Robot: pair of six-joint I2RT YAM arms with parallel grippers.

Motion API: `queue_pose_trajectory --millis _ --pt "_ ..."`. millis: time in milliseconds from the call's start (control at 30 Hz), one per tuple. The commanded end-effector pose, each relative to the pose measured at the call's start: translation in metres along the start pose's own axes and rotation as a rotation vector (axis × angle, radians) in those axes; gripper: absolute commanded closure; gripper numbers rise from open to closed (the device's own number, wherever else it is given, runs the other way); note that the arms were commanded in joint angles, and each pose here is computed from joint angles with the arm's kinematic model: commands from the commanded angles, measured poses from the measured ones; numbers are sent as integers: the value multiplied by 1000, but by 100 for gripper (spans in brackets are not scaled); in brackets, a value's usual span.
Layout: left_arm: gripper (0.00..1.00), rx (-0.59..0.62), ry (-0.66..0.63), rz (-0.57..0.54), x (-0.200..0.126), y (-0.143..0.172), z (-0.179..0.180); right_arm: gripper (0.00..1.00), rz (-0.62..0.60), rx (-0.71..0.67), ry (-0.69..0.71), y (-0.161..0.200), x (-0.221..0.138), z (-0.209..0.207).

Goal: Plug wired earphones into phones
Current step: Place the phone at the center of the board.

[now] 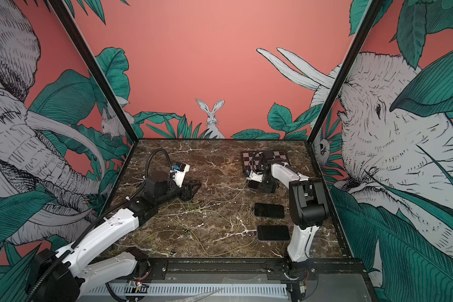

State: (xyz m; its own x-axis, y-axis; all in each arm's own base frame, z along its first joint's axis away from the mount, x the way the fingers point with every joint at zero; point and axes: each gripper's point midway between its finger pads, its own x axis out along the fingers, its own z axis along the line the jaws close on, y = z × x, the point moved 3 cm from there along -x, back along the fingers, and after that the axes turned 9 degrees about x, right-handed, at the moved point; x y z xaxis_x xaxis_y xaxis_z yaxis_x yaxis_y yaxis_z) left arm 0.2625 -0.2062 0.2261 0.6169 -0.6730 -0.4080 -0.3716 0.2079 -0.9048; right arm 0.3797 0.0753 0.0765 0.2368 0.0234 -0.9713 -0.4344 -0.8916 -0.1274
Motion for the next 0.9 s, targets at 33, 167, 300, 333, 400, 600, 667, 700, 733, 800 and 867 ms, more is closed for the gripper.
queue_pose_trajectory --millis 33,167,300,333,400,600,667,700,733,800,867 --pt "43 16 -21 1 -2 0 4 28 4 -43 -52 4 0 0" --pt "43 34 -35 11 -2 1 6 23 0 -61 -78 4 5 1" --pt "41 20 -76 18 -4 3 11 11 -65 -23 -85 -7 0 -2" --pt "39 9 -86 19 -4 2 13 7 -84 -7 -77 -10 -2 -4" --pt "2 3 -103 14 -5 2 16 2 -102 7 -59 -13 -9 -7" --pt "0 53 -226 -39 -20 -4 32 1 -473 226 154 -56 -78 -36" --pt "1 86 -292 -55 -27 -5 40 1 -664 347 267 -62 -115 -44" --pt "1 97 -321 -56 -31 -6 43 1 -733 414 316 -60 -130 -46" --pt "1 112 -354 -58 -35 -7 47 1 -800 493 369 -54 -146 -47" --pt "1 136 -406 -56 -43 -9 53 1 -912 647 437 -38 -166 -42" --pt "0 135 -502 -44 -50 -8 67 2 -1017 756 490 -17 -179 -28"
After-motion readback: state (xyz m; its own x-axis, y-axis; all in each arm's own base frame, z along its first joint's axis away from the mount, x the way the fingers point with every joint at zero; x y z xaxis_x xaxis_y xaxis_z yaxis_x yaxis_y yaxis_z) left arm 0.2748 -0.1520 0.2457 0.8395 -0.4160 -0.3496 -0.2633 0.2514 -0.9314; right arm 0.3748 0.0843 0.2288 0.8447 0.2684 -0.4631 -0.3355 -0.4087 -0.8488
